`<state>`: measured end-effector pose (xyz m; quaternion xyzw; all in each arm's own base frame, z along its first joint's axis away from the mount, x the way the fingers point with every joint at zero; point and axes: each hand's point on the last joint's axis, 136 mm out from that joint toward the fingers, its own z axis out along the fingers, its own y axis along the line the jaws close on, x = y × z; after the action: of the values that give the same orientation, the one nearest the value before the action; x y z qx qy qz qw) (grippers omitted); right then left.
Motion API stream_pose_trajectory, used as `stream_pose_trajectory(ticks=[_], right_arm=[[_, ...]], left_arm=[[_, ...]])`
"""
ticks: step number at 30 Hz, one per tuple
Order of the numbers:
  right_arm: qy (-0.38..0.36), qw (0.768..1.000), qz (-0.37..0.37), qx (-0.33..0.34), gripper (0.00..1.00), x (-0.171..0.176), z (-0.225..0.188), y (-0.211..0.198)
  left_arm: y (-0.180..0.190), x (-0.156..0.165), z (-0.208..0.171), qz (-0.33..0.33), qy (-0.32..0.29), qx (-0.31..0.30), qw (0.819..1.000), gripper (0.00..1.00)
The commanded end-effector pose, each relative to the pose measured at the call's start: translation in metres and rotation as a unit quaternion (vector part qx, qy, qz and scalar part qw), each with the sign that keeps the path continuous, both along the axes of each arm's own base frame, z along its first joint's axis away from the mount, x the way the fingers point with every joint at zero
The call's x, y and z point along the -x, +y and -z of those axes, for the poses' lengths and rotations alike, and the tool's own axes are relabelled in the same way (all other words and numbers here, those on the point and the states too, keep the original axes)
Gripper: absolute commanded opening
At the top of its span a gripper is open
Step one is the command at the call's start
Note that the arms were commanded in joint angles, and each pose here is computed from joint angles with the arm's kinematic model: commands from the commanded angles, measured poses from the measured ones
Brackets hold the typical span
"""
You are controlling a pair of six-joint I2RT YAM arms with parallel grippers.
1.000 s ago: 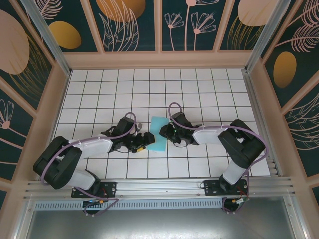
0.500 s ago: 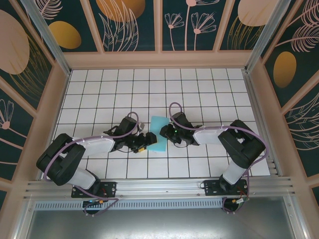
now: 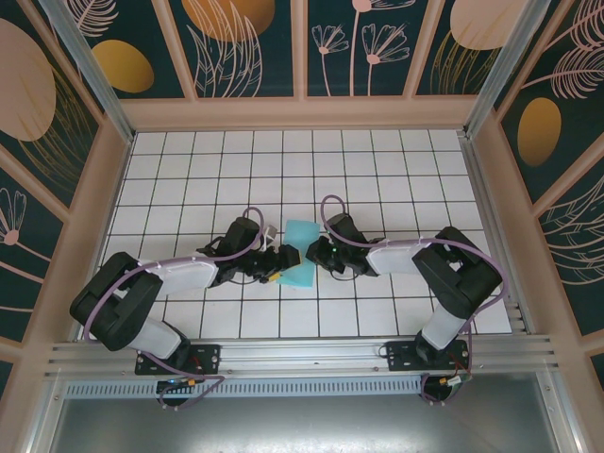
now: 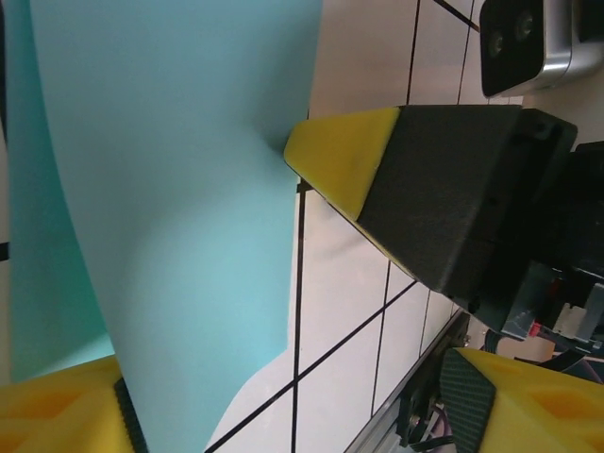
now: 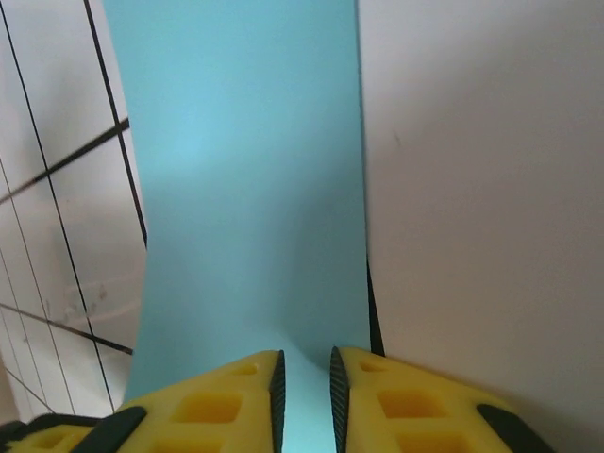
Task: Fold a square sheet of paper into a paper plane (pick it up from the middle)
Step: Fold the triangle a second time at the center of the table.
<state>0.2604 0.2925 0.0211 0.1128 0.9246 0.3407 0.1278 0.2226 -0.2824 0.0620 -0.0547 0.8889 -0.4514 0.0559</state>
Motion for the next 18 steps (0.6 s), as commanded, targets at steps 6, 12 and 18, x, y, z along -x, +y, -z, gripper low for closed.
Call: stream_pose_trajectory(ticks=[6, 12, 18], right_arm=[[-0.011, 0.999, -0.045, -0.005, 0.17, 0.010, -0.012, 0.002], [0.002, 0.996, -0.084, -0.012, 0.13, 0.024, -0.005, 0.015], [0.035, 0.996, -0.082, 0.014, 0.11, 0.031, 0.019, 0.014]], left_arm=[[-0.004, 0.002, 0.000, 0.003, -0.004, 0.016, 1.000, 0.71], [-0.003, 0.003, 0.001, 0.005, -0.005, 0.018, 1.000, 0.68], [-0.005, 0.002, -0.003, 0.007, -0.009, 0.025, 1.000, 0.66]])
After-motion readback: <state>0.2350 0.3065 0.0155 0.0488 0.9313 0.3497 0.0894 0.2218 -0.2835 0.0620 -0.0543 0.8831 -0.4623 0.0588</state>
